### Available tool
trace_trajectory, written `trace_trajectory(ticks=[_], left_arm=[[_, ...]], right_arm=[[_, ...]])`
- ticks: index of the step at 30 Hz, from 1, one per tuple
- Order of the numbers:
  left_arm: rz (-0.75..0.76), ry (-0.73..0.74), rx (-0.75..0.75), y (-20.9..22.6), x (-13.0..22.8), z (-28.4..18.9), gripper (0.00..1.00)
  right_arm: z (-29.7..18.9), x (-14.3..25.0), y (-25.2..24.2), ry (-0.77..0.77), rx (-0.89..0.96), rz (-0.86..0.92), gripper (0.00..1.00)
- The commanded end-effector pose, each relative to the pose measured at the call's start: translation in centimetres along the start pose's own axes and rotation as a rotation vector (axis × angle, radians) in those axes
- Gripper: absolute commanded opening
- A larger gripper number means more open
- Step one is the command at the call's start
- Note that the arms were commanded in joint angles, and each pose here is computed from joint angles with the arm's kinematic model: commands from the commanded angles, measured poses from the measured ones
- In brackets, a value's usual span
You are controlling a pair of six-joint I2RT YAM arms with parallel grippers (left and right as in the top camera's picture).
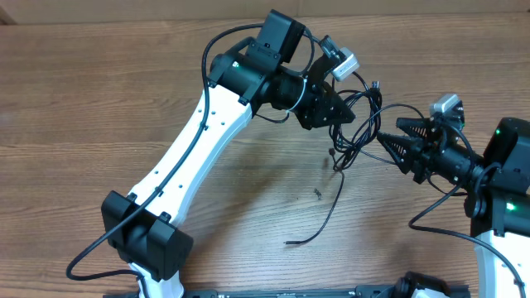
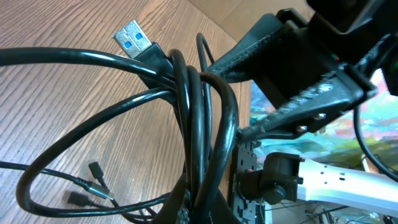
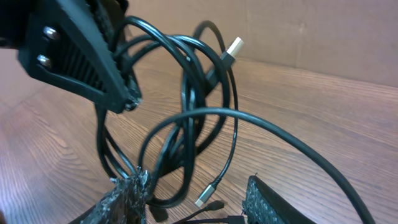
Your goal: Untangle cables
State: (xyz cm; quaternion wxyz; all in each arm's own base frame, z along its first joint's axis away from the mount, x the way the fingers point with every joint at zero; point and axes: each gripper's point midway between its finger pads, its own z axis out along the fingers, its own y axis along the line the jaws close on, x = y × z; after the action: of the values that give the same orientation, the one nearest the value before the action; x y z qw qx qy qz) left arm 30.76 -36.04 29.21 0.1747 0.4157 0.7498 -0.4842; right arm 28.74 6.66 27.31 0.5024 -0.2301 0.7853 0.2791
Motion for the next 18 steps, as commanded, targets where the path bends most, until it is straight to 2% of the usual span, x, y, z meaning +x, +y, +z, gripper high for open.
trace_trajectory(ticks=[1, 9, 10, 11, 13, 18], left_arm=[[0.043, 0.002, 0.035, -1.1, -0.2, 0.7, 0.04], [0.074, 0.027, 0.100, -3.5, 0.1, 2.3, 0.04], [0.076, 0.027, 0.101, -3.6, 0.1, 2.4, 0.04], [0.076, 0.027, 0.101, -3.6, 0.1, 2.4, 0.04], [0.077, 0.025, 0.099, -3.5, 0.1, 2.3, 0.04], [0.071, 0.018, 0.072, -2.7, 0.0, 1.9, 0.04]], right_arm=[[-0.2, -0.9, 0.8, -0.026, -0.039, -0.030, 0.52], [-0.2, -1.0, 0.8, -0.030, -0.037, -0.036, 0.51], [-0.2, -1.0, 0.8, -0.030, -0.037, -0.036, 0.41], [-0.2, -1.0, 0.8, -0.030, -0.036, -0.036, 0.24], [-0.2, -1.0, 0.8, -0.030, -0.036, -0.036, 0.13], [-0.2, -1.0, 0.8, -0.029, -0.037, -0.034, 0.04]])
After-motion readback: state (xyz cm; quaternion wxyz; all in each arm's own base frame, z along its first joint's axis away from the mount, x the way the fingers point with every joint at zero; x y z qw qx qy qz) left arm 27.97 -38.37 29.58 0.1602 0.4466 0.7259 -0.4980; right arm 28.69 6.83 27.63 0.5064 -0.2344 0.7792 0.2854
